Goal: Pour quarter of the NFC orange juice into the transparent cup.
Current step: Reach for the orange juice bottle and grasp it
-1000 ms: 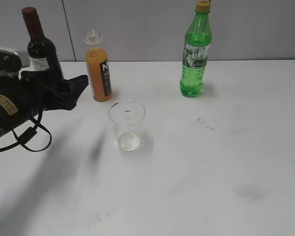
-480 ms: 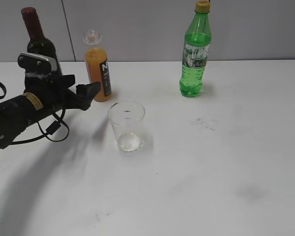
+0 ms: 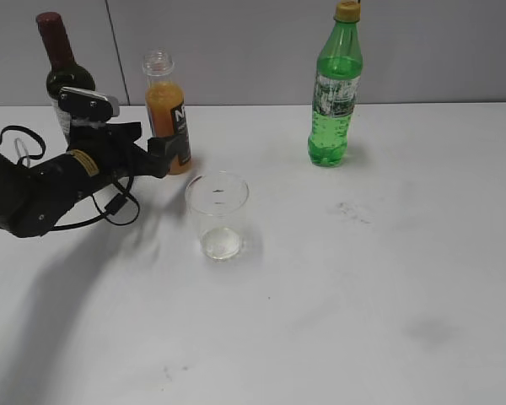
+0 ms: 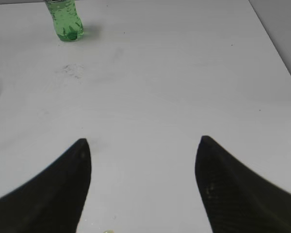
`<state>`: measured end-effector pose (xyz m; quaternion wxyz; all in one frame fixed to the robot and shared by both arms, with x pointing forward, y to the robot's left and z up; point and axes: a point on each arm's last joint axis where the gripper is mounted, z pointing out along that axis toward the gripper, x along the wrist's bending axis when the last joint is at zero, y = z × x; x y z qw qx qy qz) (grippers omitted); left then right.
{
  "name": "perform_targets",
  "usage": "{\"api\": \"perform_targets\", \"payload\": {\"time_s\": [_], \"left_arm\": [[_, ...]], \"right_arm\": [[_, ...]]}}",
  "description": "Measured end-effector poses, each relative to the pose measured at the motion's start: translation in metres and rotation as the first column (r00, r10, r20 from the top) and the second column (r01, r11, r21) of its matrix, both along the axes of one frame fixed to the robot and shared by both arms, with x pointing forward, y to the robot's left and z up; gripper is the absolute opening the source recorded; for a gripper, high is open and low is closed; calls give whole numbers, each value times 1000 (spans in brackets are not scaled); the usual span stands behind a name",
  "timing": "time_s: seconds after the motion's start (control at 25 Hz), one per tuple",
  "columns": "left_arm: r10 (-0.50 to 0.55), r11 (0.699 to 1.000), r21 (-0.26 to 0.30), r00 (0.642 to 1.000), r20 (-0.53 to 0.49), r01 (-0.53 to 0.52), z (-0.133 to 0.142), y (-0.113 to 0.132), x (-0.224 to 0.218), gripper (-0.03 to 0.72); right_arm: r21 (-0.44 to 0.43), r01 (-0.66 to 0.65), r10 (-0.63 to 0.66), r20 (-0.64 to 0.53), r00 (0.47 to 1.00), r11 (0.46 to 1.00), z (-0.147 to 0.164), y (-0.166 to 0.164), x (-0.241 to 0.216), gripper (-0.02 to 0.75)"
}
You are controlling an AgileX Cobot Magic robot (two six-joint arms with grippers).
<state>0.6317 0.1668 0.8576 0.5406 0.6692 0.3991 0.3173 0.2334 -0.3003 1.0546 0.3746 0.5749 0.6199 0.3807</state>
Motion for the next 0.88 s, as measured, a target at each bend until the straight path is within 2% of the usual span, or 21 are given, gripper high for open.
{"api": "perform_targets", "payload": {"time_s": [0.68,0.88], "left_arm": [[-5,1000,-11,1000,21,6,-18,-13,31,665],[-67,998,-4,996,52,67,-18,-19,27,600]], "right_arm": [[0,0,0,0,1000,1000,0,0,0,518],[0,0,0,0,1000,1000,0,0,0,518]]}}
